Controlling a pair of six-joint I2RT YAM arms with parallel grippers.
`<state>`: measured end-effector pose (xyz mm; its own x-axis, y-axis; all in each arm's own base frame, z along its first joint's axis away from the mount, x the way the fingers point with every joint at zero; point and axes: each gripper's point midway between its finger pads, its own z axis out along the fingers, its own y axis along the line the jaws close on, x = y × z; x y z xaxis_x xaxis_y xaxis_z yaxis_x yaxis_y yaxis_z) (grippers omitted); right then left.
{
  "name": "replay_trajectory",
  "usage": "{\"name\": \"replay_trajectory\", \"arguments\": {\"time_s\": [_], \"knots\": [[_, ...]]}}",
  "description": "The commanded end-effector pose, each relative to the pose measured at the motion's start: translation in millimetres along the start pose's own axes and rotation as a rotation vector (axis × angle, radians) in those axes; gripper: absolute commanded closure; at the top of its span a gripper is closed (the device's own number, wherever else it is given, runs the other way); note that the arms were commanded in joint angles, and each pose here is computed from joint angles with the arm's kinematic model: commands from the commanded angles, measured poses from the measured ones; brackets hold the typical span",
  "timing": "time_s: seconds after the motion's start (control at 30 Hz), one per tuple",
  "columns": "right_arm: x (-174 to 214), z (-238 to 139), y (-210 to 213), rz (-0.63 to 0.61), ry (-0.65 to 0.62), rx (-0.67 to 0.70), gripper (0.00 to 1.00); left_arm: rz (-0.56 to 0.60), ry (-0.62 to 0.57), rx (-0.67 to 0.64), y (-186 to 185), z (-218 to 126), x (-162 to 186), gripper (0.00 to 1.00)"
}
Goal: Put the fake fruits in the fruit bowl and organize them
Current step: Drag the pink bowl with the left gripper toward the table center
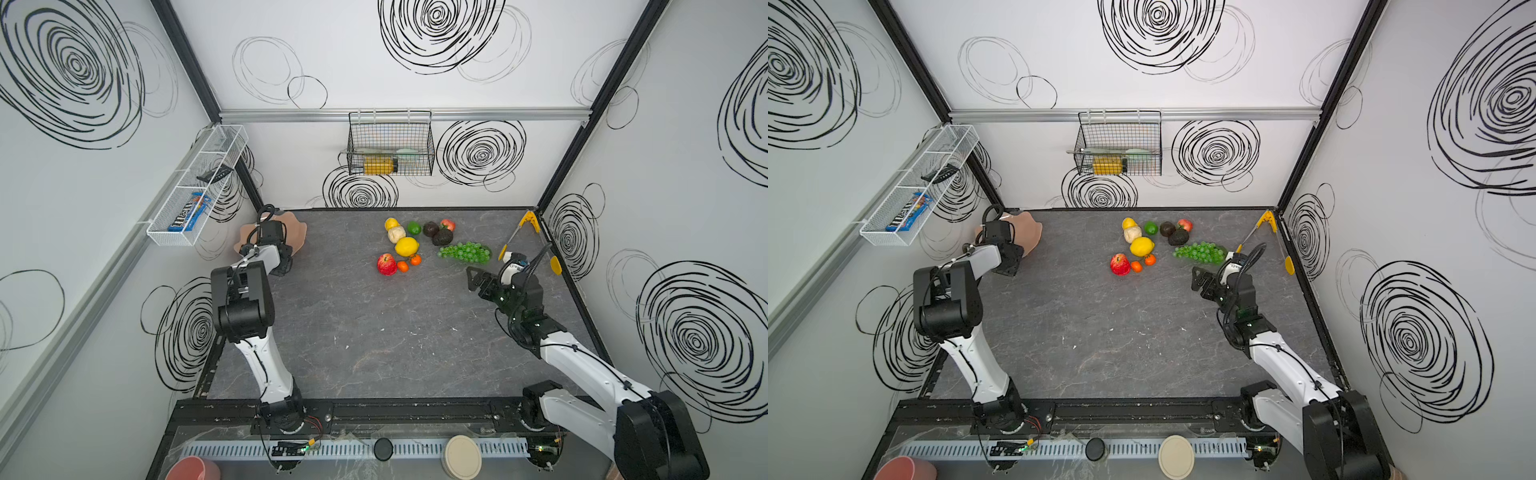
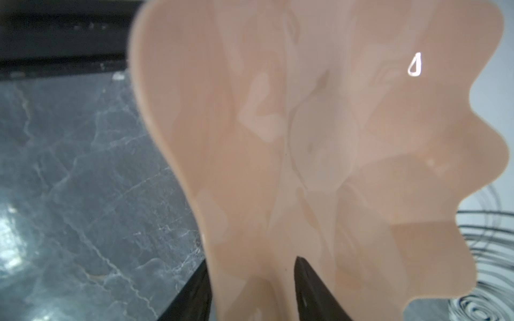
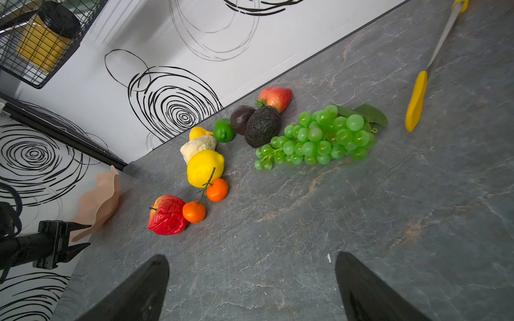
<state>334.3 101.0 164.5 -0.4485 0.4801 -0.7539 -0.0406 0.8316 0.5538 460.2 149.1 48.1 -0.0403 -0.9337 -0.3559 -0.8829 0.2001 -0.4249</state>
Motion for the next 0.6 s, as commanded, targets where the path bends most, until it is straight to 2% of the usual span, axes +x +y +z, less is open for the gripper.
{"name": "replay_trajectory", "arguments": {"time_s": [0.0,0.27,0.37,0.57], "knots": [[2,1,-1,-0.007,0.007,0.011,0.03,-0.005,-0.018,0.031,-11,-9,-10,0.6],[2,1,-3,-0.005,0.006,0.021,0.03,-0.008,-0.009,0.023,-4,1,-10,0.74],[2,1,-4,-0.004,0.005,0.026,0.03,-0.013,-0.011,0.033,-4,-4,-10,0.83],[1,0,-11,0.006,-0.001,0.059,0.03,-0.039,0.009,0.085,2,-19,5,0.87]]}}
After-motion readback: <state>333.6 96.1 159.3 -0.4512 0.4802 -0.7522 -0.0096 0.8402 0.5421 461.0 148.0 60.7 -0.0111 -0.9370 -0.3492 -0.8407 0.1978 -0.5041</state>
